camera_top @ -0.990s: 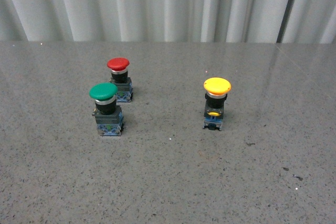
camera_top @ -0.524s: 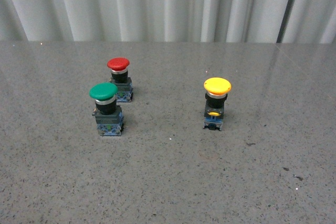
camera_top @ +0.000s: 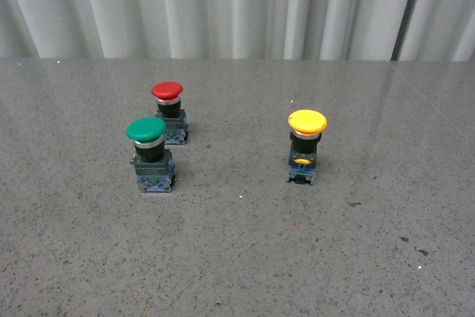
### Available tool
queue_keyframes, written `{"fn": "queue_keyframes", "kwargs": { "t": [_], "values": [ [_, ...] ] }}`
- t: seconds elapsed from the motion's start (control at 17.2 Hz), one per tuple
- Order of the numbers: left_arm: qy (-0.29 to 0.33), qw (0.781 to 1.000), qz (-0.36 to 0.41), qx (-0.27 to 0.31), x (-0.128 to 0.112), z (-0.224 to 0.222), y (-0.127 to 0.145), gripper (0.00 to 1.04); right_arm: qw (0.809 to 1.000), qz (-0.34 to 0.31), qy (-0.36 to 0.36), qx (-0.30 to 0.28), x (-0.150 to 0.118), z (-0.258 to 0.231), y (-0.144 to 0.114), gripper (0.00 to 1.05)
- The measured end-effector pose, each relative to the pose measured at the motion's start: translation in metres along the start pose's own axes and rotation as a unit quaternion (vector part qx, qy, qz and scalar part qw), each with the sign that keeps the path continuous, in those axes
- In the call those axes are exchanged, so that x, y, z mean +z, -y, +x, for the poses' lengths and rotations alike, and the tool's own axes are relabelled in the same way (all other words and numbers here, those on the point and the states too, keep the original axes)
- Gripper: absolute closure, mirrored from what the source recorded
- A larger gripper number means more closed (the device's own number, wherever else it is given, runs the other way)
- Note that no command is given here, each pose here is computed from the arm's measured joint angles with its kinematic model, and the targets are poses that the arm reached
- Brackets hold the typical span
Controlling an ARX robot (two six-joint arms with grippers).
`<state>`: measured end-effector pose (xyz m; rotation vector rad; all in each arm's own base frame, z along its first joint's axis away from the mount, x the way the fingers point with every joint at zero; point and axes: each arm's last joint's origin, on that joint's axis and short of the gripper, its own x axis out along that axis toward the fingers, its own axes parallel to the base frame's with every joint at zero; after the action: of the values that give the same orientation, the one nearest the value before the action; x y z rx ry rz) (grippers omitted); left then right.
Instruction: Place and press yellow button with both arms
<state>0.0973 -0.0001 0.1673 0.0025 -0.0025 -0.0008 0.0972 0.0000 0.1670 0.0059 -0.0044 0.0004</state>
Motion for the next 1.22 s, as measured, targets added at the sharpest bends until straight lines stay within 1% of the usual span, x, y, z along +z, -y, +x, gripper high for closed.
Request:
{"fn": "queue_keyframes", "kwargs": {
  "t": [0.12,0.17,0.23,0.29,0.35,0.41,0.47,0.52,0.58,0.64,0.7,0.82,0.87,0.93,0.99,1.11,1.22],
  "values": [
    [0.0,1.0,0.0,0.0,0.0,0.0,0.0,0.07,1.0,0.007,-0.001,-0.006,0.0,0.0,0.0,0.07],
    [0.0,1.0,0.0,0.0,0.0,0.0,0.0,0.07,0.998,0.053,-0.003,-0.023,0.002,0.002,0.001,0.07],
    [0.0,1.0,0.0,0.0,0.0,0.0,0.0,0.07,0.993,0.115,0.015,-0.02,0.021,0.005,0.002,0.07],
    [0.0,1.0,0.0,0.0,0.0,0.0,0.0,0.07,0.989,0.133,0.067,0.004,0.054,0.01,0.001,0.07],
    [0.0,1.0,0.0,0.0,0.0,0.0,0.0,0.07,0.985,0.137,0.102,0.03,0.082,0.02,-0.004,0.07],
    [0.0,1.0,0.0,0.0,0.0,0.0,0.0,0.07,0.982,0.14,0.112,0.065,0.104,0.042,-0.014,0.07],
    [0.0,1.0,0.0,0.0,0.0,0.0,0.0,0.07,0.981,0.137,0.104,0.089,0.112,0.062,-0.024,0.07],
    [0.0,1.0,0.0,0.0,0.0,0.0,0.0,0.07,0.98,0.13,0.079,0.127,0.121,0.097,-0.046,0.07],
    [0.0,1.0,0.0,0.0,0.0,0.0,0.0,0.07,0.978,0.121,0.051,0.161,0.124,0.129,-0.072,0.07],
    [0.0,1.0,0.0,0.0,0.0,0.0,0.0,0.07,0.977,0.11,0.02,0.179,0.119,0.156,-0.093,0.07],
    [0.0,1.0,0.0,0.0,0.0,0.0,0.0,0.07,0.978,0.096,-0.007,0.186,0.108,0.175,-0.106,0.07],
    [0.0,1.0,0.0,0.0,0.0,0.0,0.0,0.07,0.978,0.063,-0.063,0.189,0.081,0.204,-0.125,0.07],
    [0.0,1.0,0.0,0.0,0.0,0.0,0.0,0.07,0.977,0.045,-0.093,0.187,0.065,0.214,-0.131,0.07],
    [0.0,1.0,0.0,0.0,0.0,0.0,0.0,0.07,0.977,0.034,-0.109,0.18,0.057,0.219,-0.133,0.09],
    [0.0,1.0,0.0,0.0,0.0,0.0,0.0,0.07,0.977,0.028,-0.115,0.178,0.055,0.221,-0.134,0.2],
    [0.0,1.0,0.0,0.0,0.0,0.0,0.0,0.07,0.976,0.015,-0.122,0.18,0.051,0.221,-0.138,0.45],
    [0.0,1.0,0.0,0.0,0.0,0.0,0.0,0.07,0.974,0.007,-0.128,0.186,0.047,0.221,-0.143,0.63]
  ]
}}
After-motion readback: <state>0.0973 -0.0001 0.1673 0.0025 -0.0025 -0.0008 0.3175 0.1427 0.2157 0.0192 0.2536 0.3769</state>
